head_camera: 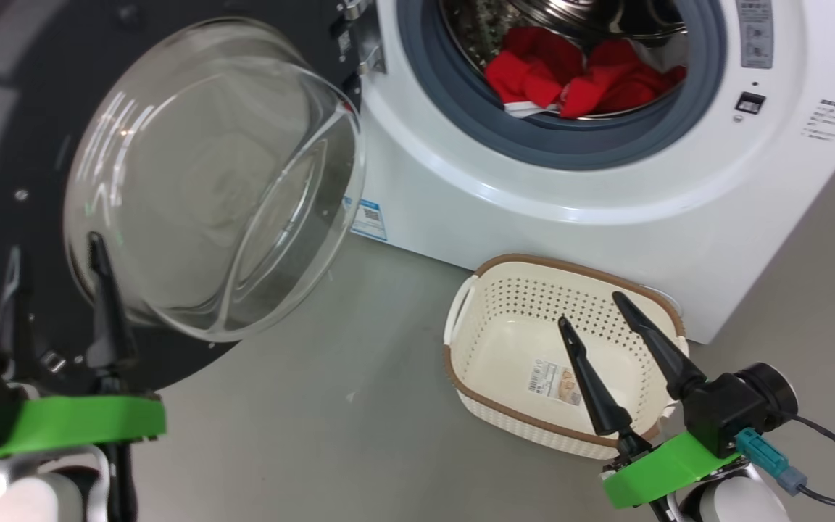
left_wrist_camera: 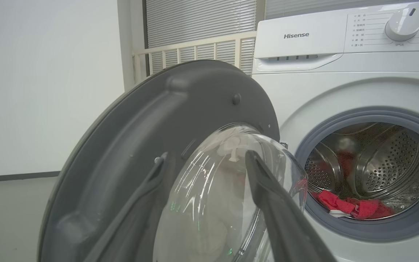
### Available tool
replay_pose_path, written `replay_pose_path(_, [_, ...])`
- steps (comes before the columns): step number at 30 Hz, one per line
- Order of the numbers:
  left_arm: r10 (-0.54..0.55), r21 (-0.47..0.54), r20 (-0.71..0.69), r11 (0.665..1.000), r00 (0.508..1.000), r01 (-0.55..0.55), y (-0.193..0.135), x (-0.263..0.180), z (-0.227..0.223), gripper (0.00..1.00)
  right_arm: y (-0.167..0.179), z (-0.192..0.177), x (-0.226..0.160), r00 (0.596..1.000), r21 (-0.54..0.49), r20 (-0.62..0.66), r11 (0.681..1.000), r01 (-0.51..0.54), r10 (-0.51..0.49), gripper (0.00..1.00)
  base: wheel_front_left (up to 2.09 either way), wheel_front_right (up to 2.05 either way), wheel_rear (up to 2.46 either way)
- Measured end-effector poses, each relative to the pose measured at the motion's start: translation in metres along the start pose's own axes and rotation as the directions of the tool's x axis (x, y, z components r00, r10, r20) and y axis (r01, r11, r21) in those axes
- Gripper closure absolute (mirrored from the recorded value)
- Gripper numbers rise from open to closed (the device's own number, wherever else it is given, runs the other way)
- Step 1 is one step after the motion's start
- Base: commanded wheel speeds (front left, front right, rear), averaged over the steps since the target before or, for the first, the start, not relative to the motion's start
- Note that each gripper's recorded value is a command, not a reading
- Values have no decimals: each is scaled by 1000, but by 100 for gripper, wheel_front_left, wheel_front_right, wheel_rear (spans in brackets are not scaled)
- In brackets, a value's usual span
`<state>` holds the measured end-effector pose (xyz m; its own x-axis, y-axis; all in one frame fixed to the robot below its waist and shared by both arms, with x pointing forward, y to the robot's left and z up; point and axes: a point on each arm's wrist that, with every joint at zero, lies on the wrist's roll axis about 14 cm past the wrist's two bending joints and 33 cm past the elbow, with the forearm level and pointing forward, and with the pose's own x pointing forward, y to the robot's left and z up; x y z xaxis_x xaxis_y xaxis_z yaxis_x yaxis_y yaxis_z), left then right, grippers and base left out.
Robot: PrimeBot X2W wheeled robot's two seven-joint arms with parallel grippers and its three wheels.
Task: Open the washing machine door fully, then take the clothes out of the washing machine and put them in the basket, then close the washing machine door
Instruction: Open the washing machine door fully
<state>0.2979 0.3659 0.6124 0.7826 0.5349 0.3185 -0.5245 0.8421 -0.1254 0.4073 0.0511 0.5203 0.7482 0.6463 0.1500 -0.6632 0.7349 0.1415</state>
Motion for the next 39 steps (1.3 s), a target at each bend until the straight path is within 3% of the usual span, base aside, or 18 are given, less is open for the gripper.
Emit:
replay_pose_path(14, [-255,-106,0,962,967,253,-92,-6,-7,0,-63,22,-32,977,-41,50,977,207,-205,0,0,0,0])
replay_pose_path(24, [-427,-240,-60,884,902,402,-153,-15,-35,0,-103,41,-71,933,-73,94,932,354,-347,0,0,0,0])
replay_pose_path(39, [-539,-321,-158,820,827,474,-198,-40,-77,0,-136,70,-127,853,-105,166,852,513,-494,0,0,0,0])
